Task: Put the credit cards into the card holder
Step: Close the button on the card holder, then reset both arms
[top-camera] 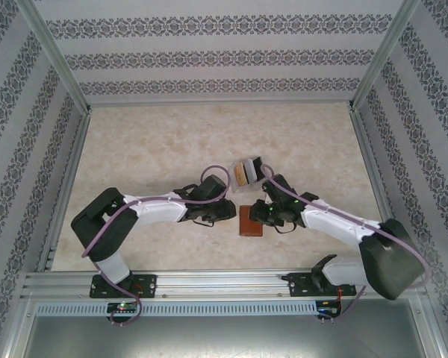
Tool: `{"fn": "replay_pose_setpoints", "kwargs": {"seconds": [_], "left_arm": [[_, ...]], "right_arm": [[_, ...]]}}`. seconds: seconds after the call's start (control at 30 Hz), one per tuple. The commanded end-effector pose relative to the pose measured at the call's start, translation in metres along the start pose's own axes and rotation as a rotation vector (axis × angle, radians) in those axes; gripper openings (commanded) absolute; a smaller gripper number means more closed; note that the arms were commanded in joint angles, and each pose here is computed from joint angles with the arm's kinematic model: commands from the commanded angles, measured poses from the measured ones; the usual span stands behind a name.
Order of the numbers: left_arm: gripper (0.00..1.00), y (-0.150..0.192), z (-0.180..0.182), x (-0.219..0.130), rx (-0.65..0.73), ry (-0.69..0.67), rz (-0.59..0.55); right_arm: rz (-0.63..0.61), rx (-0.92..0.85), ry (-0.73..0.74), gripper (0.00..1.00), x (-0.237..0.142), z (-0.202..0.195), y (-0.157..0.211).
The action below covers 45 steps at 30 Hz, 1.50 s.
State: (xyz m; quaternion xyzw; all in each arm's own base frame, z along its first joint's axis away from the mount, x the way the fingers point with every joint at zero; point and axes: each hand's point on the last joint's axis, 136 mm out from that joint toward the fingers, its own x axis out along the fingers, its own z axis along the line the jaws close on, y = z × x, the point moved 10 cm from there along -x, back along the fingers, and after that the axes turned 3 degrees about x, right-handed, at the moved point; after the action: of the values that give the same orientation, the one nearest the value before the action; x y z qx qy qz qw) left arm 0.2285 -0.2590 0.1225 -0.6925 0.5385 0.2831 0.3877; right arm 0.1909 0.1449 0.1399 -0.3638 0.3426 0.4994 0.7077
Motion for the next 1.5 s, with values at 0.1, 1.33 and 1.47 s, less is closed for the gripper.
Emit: {"fn": "replay_pose_setpoints", "kwargs": {"seconds": [0.1, 1.33, 1.47], "left_arm": [[0.44, -0.01, -0.002, -0.029, 0.072, -0.137, -0.139], [0.99, -0.091, 0.197, -0.143, 0.282, -0.818, -0.963], [0.99, -0.098, 0.206, -0.134, 0.322, -0.751, -0.966]], "right_arm": [[-0.342, -0.092, 0.165, 0.54, -0.064, -0.007, -0.029], [-1.028, -0.369, 0.352, 0.98, -0.033, -0.109, -0.138], [-1.052, -0.329, 0.39, 0.98, -0.035, -0.112, -0.137]]}}
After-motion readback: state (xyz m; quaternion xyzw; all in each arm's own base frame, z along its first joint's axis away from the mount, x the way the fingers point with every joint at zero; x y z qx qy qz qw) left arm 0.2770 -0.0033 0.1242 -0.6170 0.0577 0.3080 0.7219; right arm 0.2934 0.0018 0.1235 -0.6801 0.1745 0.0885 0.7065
